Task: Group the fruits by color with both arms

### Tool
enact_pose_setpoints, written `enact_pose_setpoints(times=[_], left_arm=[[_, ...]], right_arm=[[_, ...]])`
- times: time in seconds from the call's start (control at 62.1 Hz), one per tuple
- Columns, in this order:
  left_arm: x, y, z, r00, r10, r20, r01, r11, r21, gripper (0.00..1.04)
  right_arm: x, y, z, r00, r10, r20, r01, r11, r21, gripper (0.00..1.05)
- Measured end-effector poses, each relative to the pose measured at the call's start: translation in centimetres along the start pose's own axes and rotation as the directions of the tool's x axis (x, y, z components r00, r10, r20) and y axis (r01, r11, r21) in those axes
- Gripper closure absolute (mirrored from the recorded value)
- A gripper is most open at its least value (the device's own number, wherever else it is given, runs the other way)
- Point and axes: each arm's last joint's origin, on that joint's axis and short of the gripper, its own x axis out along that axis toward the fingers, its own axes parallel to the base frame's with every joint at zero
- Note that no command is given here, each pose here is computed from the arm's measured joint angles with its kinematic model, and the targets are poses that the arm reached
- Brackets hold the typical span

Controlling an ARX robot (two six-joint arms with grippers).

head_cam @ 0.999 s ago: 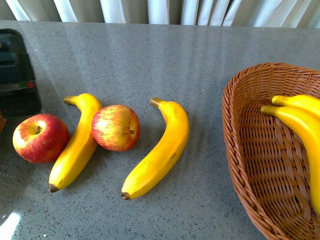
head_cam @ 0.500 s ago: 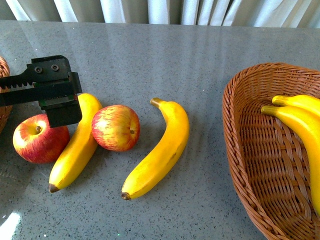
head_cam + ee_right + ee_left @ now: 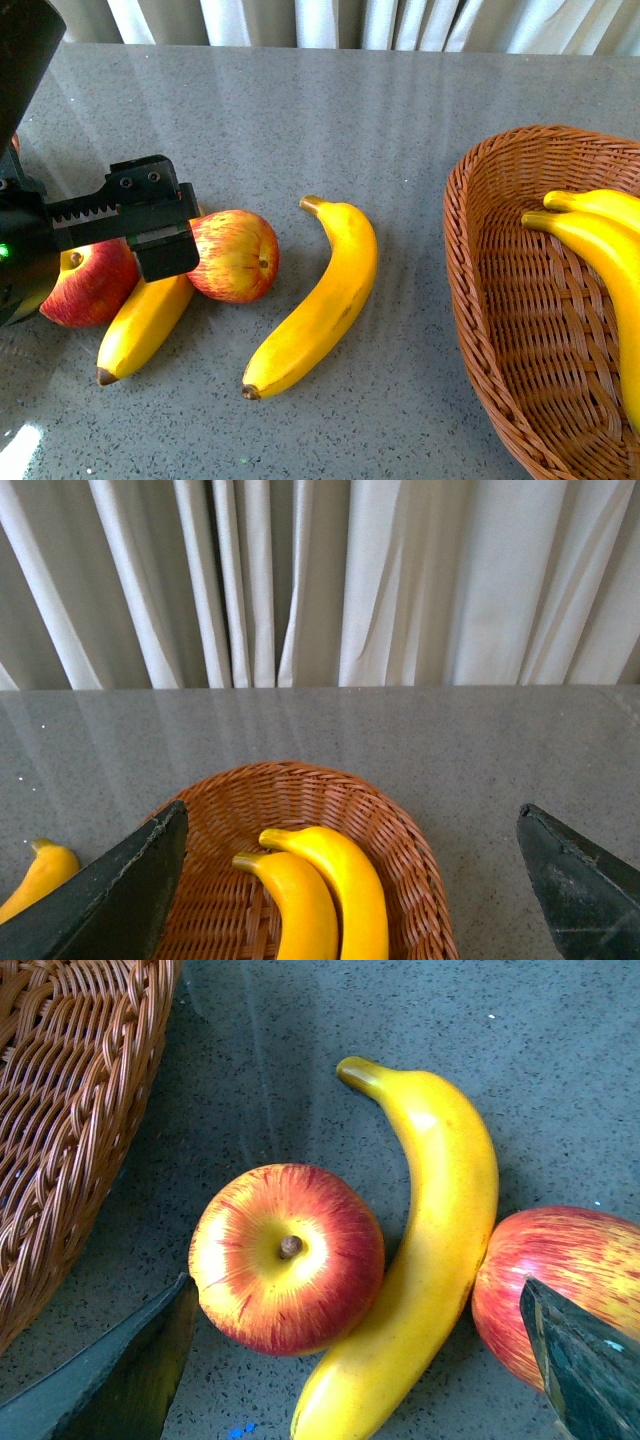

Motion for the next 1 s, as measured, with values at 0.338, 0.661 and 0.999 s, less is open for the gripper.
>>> enact_pose_setpoints(times=[0.338,0.661,0.999], left_arm=[[1.1,0.3,-0.2,1.0,0.018,-0.014,-0.018,1.0,-0.012,0.09],[1.9,0.6,-0.5,0.999,0.042,-0.029,-0.043,0.999,-0.023,0.09],[2.8,0.9,-0.8,0.997,0.065,-0.04,-0.066,0.997,-0.028,0.09]], right_arm=[[0.0,0.0,0.0,1.0,0.0,0.0,0.0,1.0,0.0,0.09],[0.0,0.0,0.0,1.0,0.0,0.0,0.0,1.0,0.0,0.09],[0.0,0.0,0.0,1.0,0.0,0.0,0.0,1.0,0.0,0.09]])
